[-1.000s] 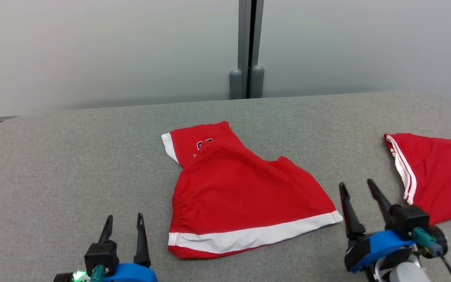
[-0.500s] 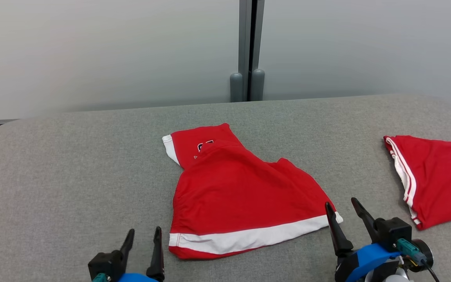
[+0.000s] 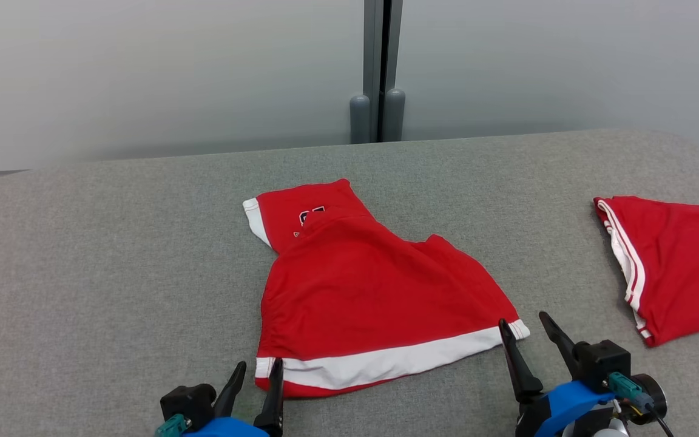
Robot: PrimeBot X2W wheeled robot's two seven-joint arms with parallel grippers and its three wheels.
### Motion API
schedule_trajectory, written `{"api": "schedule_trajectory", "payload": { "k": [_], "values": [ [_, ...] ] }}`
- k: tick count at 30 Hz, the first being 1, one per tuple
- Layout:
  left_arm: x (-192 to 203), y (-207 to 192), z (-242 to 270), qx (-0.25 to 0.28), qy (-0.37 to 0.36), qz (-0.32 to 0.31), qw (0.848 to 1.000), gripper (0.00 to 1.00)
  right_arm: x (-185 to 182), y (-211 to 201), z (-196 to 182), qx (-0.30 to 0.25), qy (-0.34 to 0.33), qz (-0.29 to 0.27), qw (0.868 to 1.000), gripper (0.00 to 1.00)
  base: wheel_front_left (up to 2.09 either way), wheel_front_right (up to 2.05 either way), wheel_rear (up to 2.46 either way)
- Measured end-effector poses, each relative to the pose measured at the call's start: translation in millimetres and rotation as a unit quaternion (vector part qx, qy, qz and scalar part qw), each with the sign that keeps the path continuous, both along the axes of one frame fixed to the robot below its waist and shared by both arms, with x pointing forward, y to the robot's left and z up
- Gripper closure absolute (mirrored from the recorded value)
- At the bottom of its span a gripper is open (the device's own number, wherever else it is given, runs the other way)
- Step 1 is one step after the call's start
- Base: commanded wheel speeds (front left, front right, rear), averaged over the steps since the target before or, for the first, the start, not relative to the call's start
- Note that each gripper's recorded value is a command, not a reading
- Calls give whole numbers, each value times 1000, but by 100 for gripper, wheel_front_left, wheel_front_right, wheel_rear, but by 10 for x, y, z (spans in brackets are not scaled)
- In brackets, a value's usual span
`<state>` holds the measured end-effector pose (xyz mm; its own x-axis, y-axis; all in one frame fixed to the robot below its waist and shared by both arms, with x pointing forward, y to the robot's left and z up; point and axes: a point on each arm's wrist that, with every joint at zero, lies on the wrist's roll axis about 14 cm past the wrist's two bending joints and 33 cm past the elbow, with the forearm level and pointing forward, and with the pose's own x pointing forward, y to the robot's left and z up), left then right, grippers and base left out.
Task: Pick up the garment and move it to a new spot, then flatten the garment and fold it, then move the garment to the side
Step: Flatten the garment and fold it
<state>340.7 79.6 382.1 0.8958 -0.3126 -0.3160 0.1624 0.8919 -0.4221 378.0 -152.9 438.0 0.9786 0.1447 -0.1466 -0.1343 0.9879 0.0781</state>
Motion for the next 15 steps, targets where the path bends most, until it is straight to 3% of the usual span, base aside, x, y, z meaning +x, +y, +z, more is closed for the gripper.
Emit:
{"api": "schedule_trajectory", "payload": {
  "k": [15],
  "values": [
    [29, -165, -77, -40, 31, -9, 999, 0, 35, -30, -60, -4, 9, -3, 1000, 0, 0, 0, 0]
  ]
}}
